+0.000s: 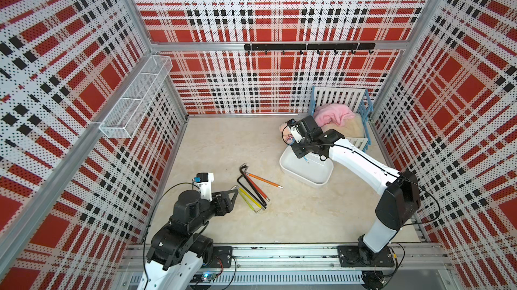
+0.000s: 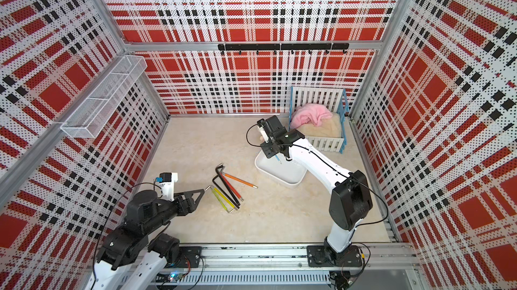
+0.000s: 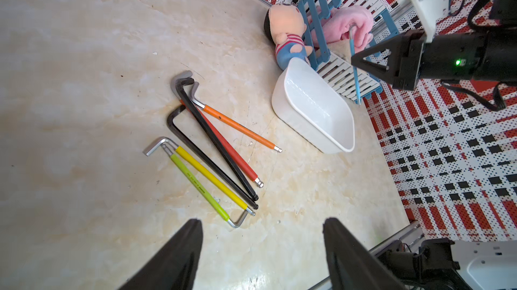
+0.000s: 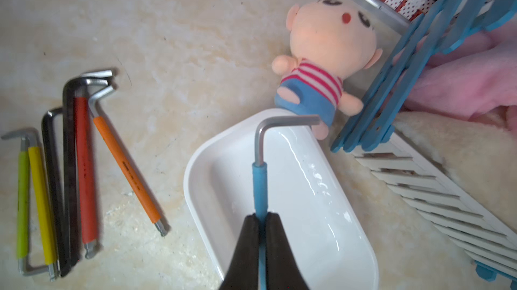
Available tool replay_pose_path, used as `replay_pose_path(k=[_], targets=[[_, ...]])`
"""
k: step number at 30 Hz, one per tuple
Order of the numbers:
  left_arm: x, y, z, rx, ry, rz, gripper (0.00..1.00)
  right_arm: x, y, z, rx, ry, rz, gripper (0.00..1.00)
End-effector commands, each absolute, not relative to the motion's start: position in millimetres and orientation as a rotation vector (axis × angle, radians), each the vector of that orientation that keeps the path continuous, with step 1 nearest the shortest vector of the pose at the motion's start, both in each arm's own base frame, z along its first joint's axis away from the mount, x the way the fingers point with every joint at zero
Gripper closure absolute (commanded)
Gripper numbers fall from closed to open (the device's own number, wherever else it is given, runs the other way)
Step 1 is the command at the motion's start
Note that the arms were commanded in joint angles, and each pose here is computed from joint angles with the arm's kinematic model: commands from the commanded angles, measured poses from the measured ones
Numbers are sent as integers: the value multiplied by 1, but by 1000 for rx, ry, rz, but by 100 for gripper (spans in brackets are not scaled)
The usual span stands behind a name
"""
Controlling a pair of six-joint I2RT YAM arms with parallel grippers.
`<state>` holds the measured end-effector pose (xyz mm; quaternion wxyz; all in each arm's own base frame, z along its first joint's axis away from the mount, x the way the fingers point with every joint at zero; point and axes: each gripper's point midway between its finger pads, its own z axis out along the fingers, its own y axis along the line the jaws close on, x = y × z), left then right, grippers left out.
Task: Put the hex key on the desktop into the storage box
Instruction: Pick up the Allen key from the center of the board, then place the Allen key in the storage box.
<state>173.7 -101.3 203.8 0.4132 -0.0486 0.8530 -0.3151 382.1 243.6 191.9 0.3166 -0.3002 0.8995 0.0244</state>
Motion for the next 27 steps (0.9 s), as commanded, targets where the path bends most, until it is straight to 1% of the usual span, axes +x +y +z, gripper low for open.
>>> replay_pose_path(k=[1,7,12,17,27], targets=[[175,-103,210,-86,2118,-798,26,370,240,176,-992,2322,-3,100],[177,-103,209,-79,2122,-797,26,382,214,146,-1005,2349,-113,100],[178,-103,209,-76,2122,-795,26,389,211,118,-1065,2374,-131,100],[179,-101,210,-84,2117,-789,26,378,221,89,-1181,2407,-35,100],[183,-97,208,-95,2120,-779,26,361,220,53,-1333,2432,26,100]])
